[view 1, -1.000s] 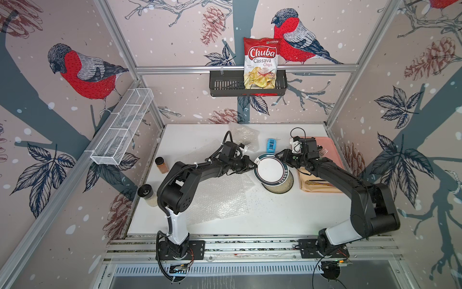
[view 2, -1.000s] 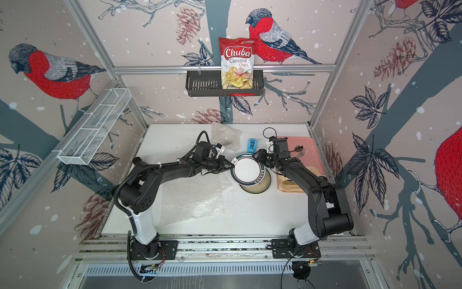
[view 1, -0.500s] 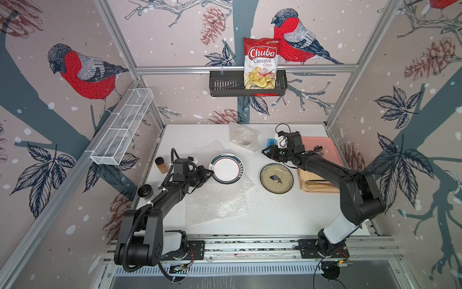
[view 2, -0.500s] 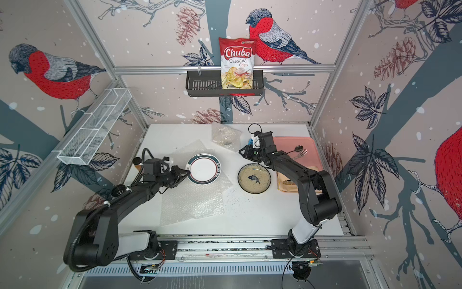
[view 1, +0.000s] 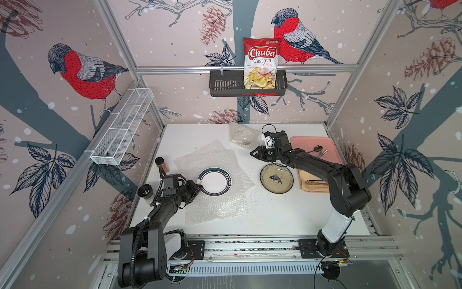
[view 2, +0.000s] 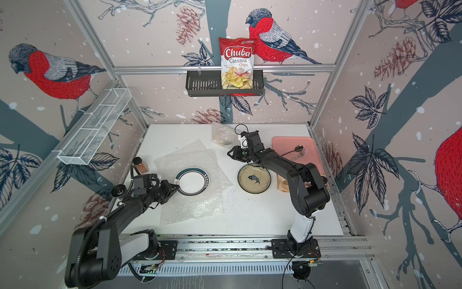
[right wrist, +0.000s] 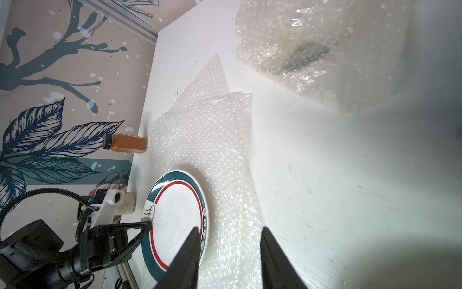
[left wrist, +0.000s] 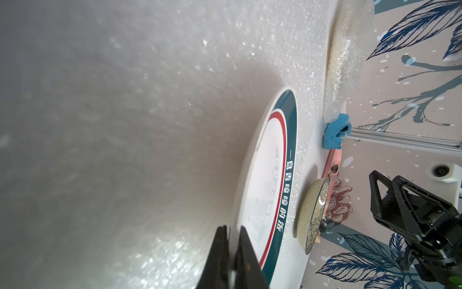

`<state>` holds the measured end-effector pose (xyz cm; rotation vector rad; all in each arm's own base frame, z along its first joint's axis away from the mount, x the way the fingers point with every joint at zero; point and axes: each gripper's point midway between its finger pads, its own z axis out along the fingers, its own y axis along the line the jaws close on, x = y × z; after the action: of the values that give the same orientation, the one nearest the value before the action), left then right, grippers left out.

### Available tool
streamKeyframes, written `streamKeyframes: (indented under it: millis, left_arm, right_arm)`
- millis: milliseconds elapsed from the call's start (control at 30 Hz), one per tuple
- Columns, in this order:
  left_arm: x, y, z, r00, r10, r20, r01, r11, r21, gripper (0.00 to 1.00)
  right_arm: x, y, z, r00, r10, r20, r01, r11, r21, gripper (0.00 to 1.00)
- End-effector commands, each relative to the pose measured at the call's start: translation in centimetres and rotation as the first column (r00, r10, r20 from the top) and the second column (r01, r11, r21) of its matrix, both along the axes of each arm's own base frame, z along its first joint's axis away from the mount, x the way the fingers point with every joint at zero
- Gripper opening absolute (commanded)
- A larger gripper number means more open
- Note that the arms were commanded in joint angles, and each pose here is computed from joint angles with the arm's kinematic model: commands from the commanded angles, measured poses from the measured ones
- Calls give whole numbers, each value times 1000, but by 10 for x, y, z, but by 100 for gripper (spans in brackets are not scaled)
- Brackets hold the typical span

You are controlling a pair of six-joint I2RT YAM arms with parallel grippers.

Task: Wrap dinner plates in bubble wrap
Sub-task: Place the plate on the bubble wrap.

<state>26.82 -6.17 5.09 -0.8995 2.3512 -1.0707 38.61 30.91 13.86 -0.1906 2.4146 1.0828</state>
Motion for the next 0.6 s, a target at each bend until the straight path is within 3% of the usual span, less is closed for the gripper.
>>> streamKeyframes:
  millis: [0,167,300,467,567]
  left_arm:
    - [4,6,0,999,25,30,-26,1000,16,0]
    - [7,11,4,998,50,47,-51,998,24,0]
    - [-2,13,-11,998,57,-18,-56,997,45,0]
    - [-14,24,-23,986,109,-130,-95,990,107,34]
    - [-19,37,-19,969,173,-177,-143,974,173,48]
  right_arm:
    - [-1,5,1,1000,11,1,-11,1000,5,40]
    - [-3,9,-2,1000,19,-4,-19,1000,2,39]
    - [-5,13,-4,1000,29,-8,-29,1000,3,39]
    - [-7,14,-5,999,32,-4,-32,999,-12,39]
    - [-8,14,-5,999,32,11,-32,999,-40,39]
